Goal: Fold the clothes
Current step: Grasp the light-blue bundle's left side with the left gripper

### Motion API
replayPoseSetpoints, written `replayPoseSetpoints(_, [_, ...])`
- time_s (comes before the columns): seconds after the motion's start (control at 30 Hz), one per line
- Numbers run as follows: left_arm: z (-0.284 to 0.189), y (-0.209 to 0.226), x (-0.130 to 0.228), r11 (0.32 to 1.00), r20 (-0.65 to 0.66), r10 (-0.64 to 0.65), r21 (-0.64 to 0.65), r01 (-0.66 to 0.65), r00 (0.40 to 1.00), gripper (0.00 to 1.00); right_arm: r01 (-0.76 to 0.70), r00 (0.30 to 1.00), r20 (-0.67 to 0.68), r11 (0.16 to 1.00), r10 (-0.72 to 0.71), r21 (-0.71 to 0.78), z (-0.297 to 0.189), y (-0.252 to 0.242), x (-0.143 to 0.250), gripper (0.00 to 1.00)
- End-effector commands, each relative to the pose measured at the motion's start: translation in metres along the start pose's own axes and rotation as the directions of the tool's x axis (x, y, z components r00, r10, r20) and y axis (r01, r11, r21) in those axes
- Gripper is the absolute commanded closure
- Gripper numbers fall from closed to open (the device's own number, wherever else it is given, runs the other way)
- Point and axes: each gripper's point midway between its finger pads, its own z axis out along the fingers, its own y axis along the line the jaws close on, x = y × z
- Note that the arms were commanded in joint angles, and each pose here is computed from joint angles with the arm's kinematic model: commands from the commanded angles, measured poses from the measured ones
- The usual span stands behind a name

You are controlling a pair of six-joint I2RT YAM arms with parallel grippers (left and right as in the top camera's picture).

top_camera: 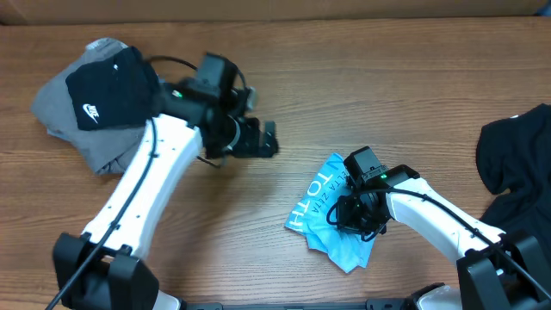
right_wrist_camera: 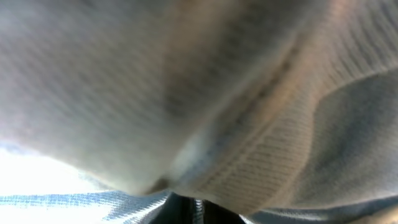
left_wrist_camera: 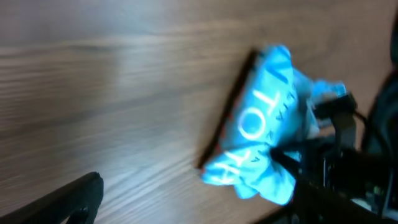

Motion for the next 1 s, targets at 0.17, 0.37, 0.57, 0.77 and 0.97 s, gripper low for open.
replayPoseSetpoints(0.17, [0.055,-0.045,0.036,0.962,-0.068,0.135,0.248,-0.114,0.988,0.0,-0.045,0.996,0.074,0.998,0.049,-0.052,-0.041,0.013,0.002,0.96])
replayPoseSetpoints(0.37, [0.085,-0.052,0.048,0.964,-0.069,0.14,0.237,-0.12,0.988,0.06,-0.339,0.932,0.137,0.941,0.337,-0.008,-0.056,-0.018,-0.005,0.96])
replayPoseSetpoints(0.57, [0.116,-0.058,0.058,0.957,-0.087,0.176,0.248,-0.15,0.981,0.05,-0.433,0.888,0.158,0.901,0.432,-0.027,-0.061,-0.04,-0.021,0.93])
replayPoseSetpoints(0.77, [0.156,-0.053,0.068,0.965,-0.175,0.139,0.244,-0.094,0.975,0.04,-0.344,0.935,0.079,0.938,0.346,-0.046,-0.054,-0.031,-0.014,0.88])
replayPoseSetpoints(0.97, [0.177,-0.064,0.081,0.934,-0.255,0.14,0.354,-0.042,0.957,0.05,-0.355,0.935,0.028,0.935,0.354,-0.001,-0.049,-0.035,-0.001,0.88])
